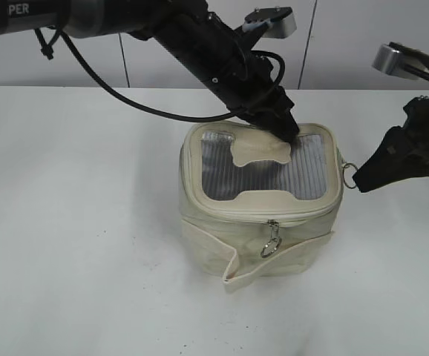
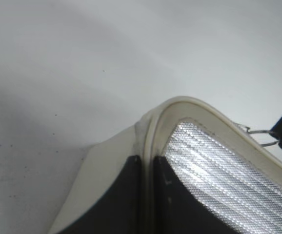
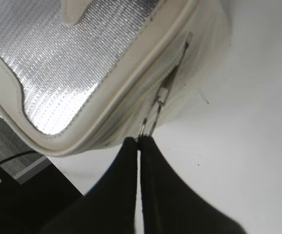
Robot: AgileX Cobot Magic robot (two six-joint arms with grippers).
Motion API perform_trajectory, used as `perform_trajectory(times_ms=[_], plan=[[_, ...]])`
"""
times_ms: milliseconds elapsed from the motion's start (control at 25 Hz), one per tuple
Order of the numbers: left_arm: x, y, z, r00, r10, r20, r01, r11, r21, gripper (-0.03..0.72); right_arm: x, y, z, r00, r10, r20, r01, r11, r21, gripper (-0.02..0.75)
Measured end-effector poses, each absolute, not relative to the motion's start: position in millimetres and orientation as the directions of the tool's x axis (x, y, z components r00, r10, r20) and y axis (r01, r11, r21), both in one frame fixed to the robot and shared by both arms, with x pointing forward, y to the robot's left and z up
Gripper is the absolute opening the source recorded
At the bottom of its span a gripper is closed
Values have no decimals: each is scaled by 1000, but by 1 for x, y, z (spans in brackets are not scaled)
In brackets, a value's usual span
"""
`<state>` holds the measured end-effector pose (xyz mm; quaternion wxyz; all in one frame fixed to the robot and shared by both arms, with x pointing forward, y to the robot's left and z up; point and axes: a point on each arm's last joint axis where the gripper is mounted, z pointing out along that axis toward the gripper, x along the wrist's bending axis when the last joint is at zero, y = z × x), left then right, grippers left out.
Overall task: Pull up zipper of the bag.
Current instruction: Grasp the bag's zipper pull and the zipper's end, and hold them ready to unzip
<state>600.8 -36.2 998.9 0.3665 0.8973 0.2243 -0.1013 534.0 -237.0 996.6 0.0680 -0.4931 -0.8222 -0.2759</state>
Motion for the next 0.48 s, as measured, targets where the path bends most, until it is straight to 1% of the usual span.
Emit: perform_trajectory(times_ms=[160,320,480], plan=[[601,-37,998,873,339,-350,487,-625,610,38,525,-238,1001,-498,779,381,853,360,379,-15],[601,-37,998,872,340,-351,489,-625,609,38,515,-239,996,-485,784,386,862,355,362,-15],[601,-37,998,870,348,-350,493,-620,610,38,500,-233,991,-502,769,395,859,389,334,-15]])
